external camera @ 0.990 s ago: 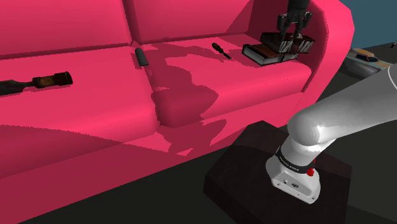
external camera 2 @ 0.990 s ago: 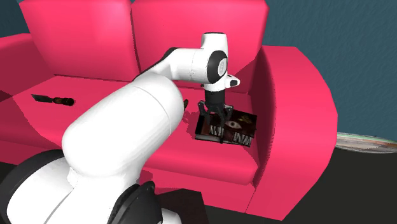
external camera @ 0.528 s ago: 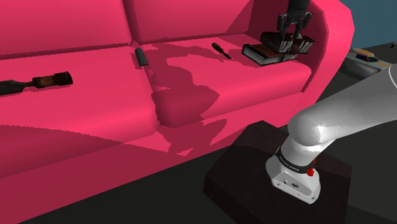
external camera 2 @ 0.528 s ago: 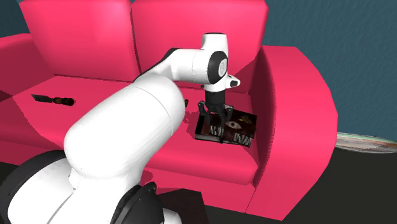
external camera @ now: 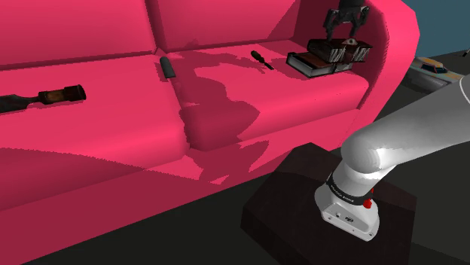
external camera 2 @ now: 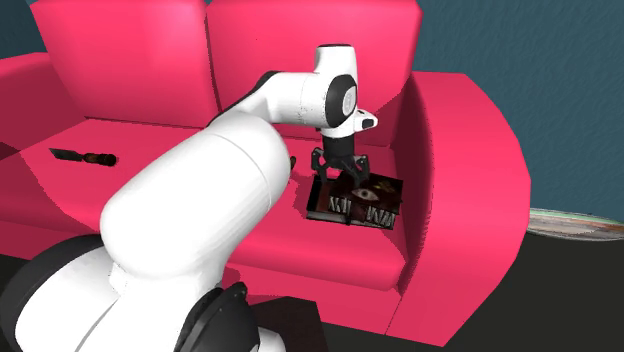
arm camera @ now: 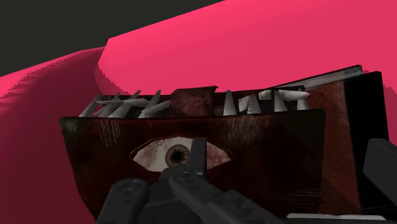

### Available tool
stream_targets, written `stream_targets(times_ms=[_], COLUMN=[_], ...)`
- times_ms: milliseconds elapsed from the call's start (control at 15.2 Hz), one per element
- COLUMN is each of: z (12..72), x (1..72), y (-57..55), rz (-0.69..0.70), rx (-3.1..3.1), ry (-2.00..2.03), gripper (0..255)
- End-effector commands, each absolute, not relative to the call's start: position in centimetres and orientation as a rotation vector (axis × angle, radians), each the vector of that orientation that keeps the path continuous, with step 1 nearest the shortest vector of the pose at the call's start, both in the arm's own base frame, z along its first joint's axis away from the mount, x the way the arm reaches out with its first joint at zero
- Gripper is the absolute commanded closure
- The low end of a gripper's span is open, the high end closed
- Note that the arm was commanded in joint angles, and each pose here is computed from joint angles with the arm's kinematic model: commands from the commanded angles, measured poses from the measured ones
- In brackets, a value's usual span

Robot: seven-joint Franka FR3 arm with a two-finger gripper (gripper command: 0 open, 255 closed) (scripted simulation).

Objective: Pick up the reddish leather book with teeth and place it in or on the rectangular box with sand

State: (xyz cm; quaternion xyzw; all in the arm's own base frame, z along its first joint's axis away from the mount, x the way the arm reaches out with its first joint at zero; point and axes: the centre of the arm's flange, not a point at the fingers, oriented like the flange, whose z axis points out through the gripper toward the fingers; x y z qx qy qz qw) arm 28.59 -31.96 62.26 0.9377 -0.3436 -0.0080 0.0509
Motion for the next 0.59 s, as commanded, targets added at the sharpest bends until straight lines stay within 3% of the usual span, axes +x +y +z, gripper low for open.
stream_targets(times_ms=[0, 528], z=[64.7, 65.8], x=[28.6, 28.6], y=[-32.0, -31.9], rz=[0.006, 0.006], rx=[2.848, 2.848], ry=[-1.042, -1.042], gripper=[0, 0])
